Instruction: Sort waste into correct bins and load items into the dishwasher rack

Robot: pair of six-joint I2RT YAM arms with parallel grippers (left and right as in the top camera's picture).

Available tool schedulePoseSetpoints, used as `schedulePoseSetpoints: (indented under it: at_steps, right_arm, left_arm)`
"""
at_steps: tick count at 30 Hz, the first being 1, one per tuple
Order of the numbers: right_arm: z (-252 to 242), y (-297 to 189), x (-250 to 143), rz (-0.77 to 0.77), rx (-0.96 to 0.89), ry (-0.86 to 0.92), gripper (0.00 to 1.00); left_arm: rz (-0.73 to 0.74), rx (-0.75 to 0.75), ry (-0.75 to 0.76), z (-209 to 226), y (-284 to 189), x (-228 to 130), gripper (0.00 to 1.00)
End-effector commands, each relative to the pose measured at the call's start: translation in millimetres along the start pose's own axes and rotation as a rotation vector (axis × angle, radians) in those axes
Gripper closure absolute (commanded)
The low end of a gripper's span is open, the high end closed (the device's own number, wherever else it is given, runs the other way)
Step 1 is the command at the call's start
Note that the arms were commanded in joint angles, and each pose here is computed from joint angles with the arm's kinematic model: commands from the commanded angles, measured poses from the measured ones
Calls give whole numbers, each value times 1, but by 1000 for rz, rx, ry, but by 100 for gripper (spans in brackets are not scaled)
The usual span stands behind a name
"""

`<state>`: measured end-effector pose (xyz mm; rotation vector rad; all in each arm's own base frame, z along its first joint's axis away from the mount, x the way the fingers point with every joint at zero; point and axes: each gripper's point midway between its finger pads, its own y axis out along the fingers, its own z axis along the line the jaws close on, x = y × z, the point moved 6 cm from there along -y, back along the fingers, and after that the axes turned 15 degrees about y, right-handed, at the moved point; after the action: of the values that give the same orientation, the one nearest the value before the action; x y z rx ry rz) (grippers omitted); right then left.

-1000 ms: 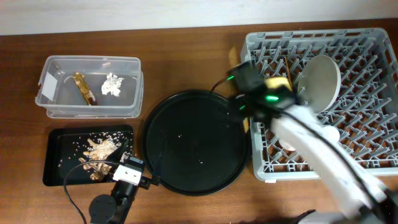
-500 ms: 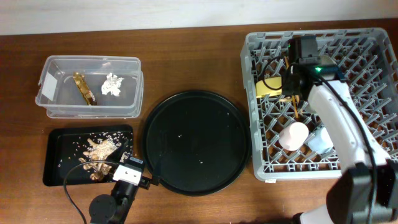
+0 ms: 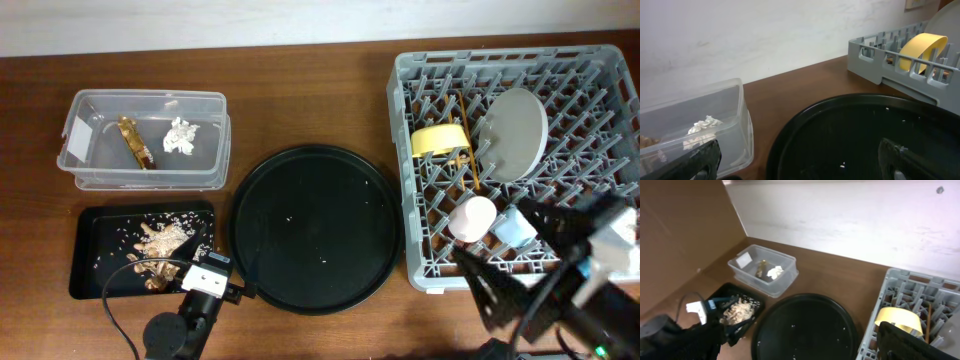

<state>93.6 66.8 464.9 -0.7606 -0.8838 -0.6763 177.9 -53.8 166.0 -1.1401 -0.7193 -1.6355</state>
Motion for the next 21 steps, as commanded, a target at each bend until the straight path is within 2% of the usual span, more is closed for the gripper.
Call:
schedulePoseSetpoints:
  at_steps: [1,3,6,8,11,13,17,21]
  right_arm:
    - [-13,-19,-14,13,-64,-10,1]
    - [-31,-21,-12,-27,-217,-31,1]
    - [-42,-17,-18,-60,-290,-112,1]
    - [-53,-8,-38,-76,-312,-147,1]
    - [-83,6,-83,-81,-396,-86,1]
    - [-105,24,-122,-88,-398,-67,1]
    - [-139,72,-174,-133,-301,-91,1]
    - [-160,116,-202,-180,-177,-131,1]
  left_arm:
    - [-1,-5,16,-1,0,-1,1]
    - [-1,-5,16,-1,0,-1,1]
    - [-1,-5,16,-1,0,-1,1]
    - [-1,-5,16,-1,0,-1,1]
    - [0,-5,16,-1,0,-2,1]
    - [0,-5,16,-1,0,-2,1]
    - [0,-5,16,-1,0,-2,1]
    - [0,-5,16,-1,0,-2,1]
